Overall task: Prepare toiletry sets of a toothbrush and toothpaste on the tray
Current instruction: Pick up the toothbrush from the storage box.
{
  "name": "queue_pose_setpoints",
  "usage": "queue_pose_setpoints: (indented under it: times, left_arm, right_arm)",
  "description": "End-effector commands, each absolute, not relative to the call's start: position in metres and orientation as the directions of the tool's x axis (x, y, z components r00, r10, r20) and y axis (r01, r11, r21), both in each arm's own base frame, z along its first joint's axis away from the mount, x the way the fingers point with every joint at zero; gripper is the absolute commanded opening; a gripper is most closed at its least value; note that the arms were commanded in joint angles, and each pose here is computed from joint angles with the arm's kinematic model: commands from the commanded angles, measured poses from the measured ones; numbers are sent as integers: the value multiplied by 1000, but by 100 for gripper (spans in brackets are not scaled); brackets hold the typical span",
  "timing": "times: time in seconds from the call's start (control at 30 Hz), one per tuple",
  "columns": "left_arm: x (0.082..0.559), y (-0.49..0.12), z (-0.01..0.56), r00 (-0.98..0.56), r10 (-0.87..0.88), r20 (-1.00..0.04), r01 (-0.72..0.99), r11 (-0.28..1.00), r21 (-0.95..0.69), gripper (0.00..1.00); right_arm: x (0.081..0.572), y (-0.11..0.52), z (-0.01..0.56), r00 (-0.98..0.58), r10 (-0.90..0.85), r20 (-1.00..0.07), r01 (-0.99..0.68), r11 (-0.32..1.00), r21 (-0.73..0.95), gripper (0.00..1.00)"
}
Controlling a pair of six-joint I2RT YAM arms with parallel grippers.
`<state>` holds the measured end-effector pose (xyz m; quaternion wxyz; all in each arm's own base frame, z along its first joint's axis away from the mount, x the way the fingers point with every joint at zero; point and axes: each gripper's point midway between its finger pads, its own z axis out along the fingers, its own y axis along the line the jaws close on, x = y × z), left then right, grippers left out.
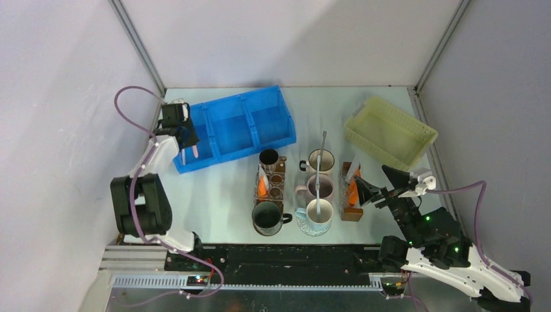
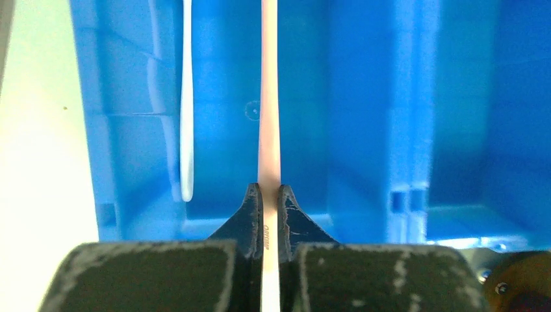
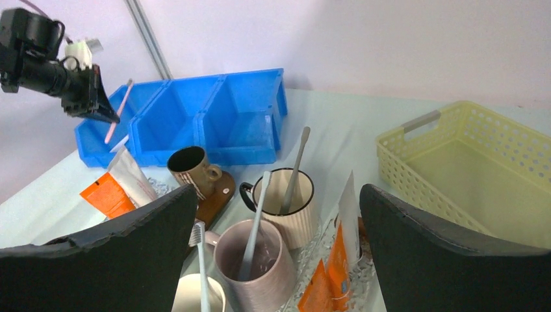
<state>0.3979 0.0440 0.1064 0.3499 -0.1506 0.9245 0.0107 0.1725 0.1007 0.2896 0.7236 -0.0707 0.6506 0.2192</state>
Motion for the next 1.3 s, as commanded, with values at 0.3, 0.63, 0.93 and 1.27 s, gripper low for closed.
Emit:
queue_pose_setpoints:
  times: [0.3,0.63,0.93,1.27]
  left_arm:
    - [382,-2,218,-392,-246,-886,-196,964,-181,0]
    - [353,-73,271,-230,-208,-951,73,970,-230,0]
    - [322,-135,317,-137,-255,-957,298,911,-285,0]
    - [280,-211,335,-96,-163,-982,533,825,-189,0]
  right_arm:
    - [166,126,315,64,199,-978,-518,844,138,98]
    - [169,155,325,66,157,-986,-566,819,92,98]
    - [173,194,350,103,131,-986,-646,762,34,96]
    - [189,225,383,92,184,-979,-698,713,68,92]
